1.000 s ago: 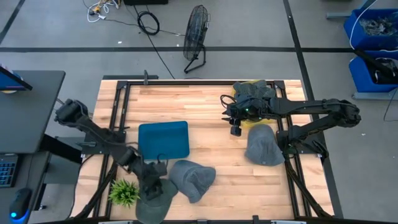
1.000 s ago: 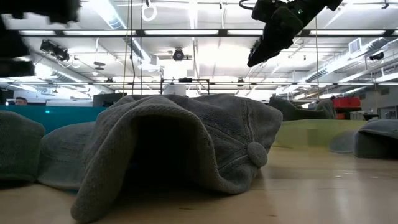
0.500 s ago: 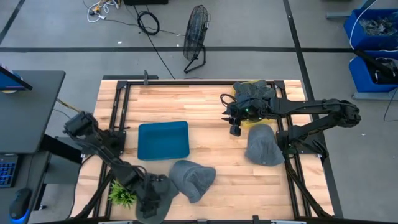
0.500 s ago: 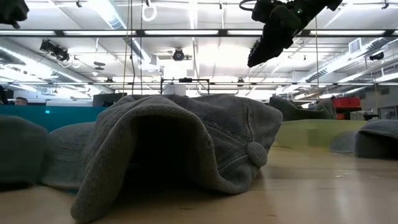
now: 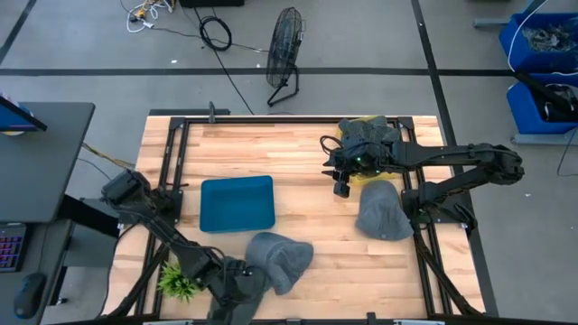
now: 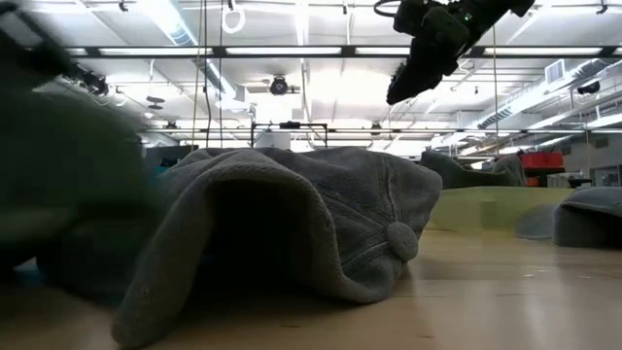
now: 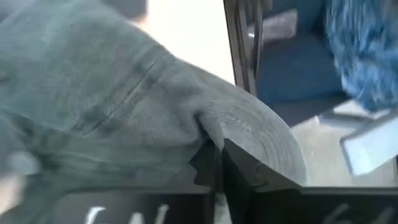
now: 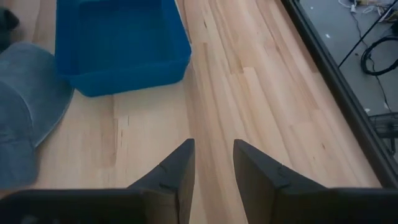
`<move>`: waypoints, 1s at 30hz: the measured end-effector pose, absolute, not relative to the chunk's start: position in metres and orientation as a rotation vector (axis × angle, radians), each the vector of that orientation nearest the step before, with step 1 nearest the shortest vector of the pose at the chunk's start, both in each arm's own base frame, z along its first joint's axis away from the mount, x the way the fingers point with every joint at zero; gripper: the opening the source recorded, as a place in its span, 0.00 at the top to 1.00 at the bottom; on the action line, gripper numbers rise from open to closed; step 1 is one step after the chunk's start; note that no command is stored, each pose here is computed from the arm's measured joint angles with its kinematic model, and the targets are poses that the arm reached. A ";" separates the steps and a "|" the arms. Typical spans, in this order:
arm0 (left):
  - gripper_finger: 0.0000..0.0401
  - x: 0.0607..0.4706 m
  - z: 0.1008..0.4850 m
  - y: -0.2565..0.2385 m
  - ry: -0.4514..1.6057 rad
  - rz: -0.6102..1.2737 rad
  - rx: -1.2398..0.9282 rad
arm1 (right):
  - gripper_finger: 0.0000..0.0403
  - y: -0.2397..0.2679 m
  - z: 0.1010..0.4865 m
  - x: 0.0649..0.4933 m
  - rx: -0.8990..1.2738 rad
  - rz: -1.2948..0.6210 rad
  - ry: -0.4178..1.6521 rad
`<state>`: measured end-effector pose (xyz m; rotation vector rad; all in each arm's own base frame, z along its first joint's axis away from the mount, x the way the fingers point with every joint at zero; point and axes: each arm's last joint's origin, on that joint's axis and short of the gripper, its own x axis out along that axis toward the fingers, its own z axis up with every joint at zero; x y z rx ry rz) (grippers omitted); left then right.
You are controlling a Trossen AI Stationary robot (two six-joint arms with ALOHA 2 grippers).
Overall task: Pick & Place hat
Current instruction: Put the green cap into the yellow bin
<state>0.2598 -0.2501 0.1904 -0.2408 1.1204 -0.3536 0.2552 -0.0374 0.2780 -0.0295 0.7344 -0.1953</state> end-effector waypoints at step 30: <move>0.96 0.382 0.304 -0.030 0.942 0.163 0.198 | 0.72 0.026 0.297 0.272 -0.324 0.160 0.452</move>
